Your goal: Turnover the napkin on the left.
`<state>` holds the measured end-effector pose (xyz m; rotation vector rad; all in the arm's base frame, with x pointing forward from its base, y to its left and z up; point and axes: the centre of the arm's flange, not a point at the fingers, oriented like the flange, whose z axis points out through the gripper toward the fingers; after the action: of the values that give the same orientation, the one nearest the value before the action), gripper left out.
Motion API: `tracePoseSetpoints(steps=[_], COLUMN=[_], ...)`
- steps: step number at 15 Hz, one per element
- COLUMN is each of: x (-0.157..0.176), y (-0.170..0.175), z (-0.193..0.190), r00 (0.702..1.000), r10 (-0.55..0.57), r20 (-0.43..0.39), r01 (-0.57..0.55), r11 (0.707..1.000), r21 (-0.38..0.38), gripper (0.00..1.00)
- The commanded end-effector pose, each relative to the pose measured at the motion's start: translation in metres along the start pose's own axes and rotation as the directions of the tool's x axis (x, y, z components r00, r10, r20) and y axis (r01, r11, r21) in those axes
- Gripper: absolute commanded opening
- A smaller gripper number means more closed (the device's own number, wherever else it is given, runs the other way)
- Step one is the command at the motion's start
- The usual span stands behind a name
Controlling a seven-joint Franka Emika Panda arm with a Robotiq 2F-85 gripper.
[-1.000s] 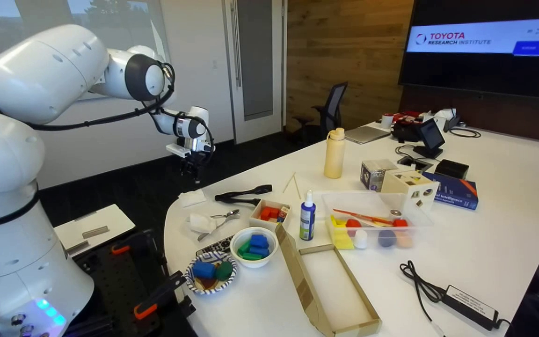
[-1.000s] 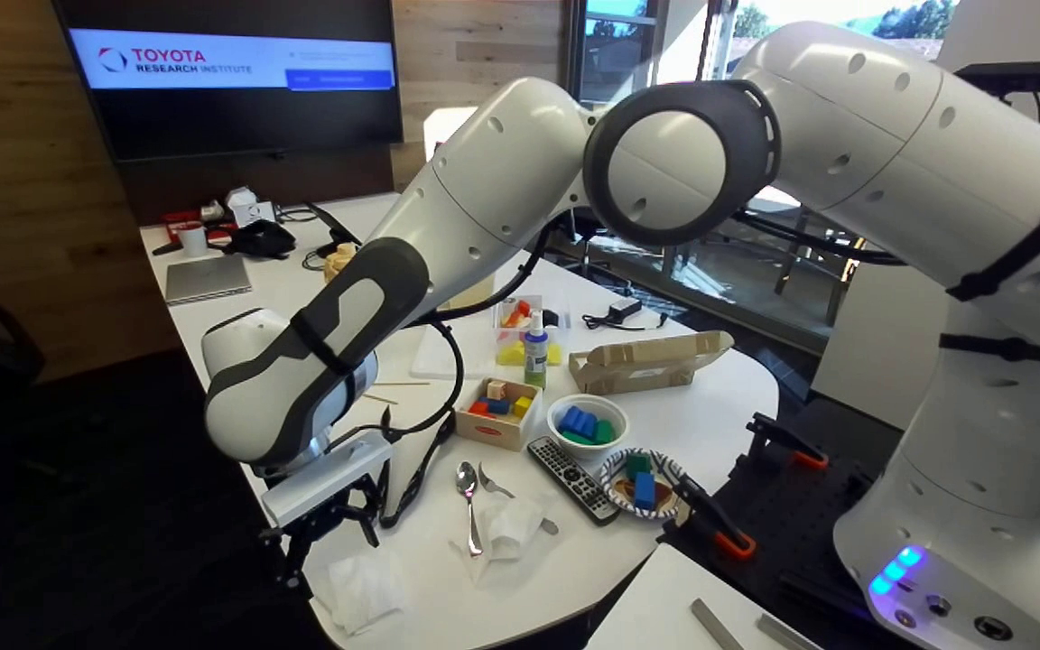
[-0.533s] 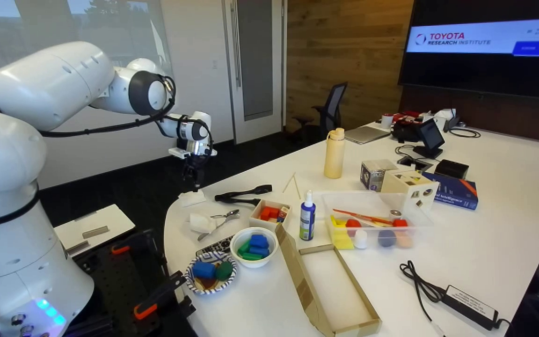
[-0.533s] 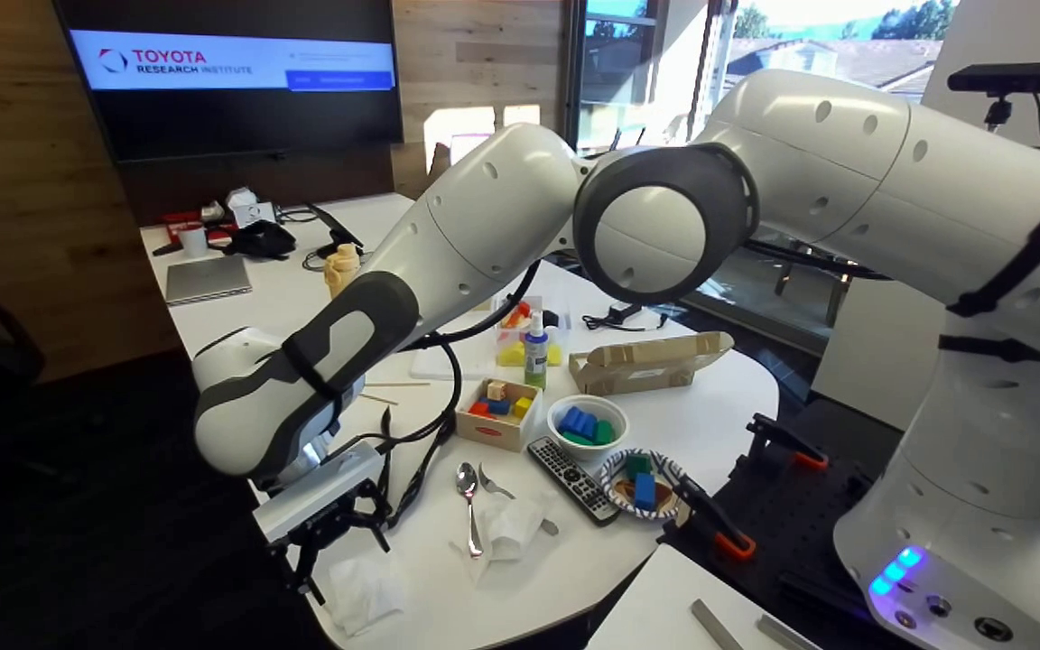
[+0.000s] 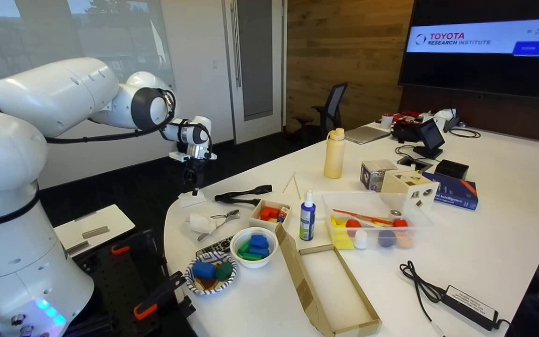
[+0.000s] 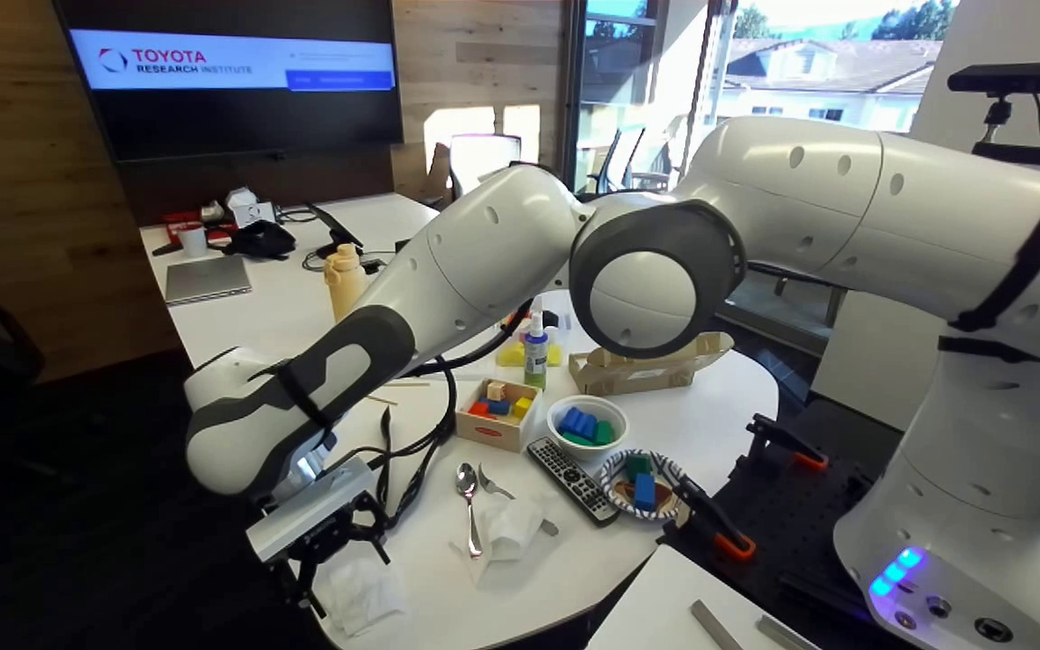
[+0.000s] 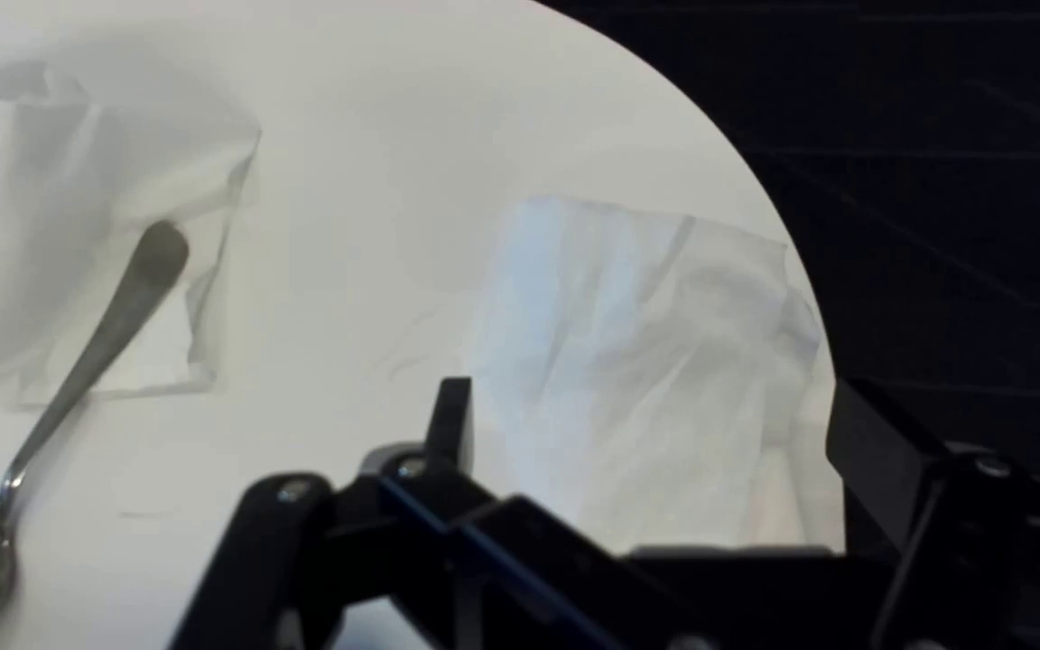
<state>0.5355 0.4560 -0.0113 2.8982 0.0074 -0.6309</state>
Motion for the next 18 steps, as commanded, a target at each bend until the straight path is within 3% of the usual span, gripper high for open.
tracePoseSetpoints(steps=[1,9,18], x=[0.019,0.022,0.025], y=[-0.019,-0.015,-0.007], z=[-0.005,0.001,0.005], r00=[0.999,0.99,0.982], r10=[0.043,0.127,0.184], r20=[0.006,0.057,0.05], r01=[-0.042,-0.121,-0.177], r11=[0.998,0.987,0.977], r21=[-0.042,-0.103,-0.118], gripper=[1.0,1.0,1.0])
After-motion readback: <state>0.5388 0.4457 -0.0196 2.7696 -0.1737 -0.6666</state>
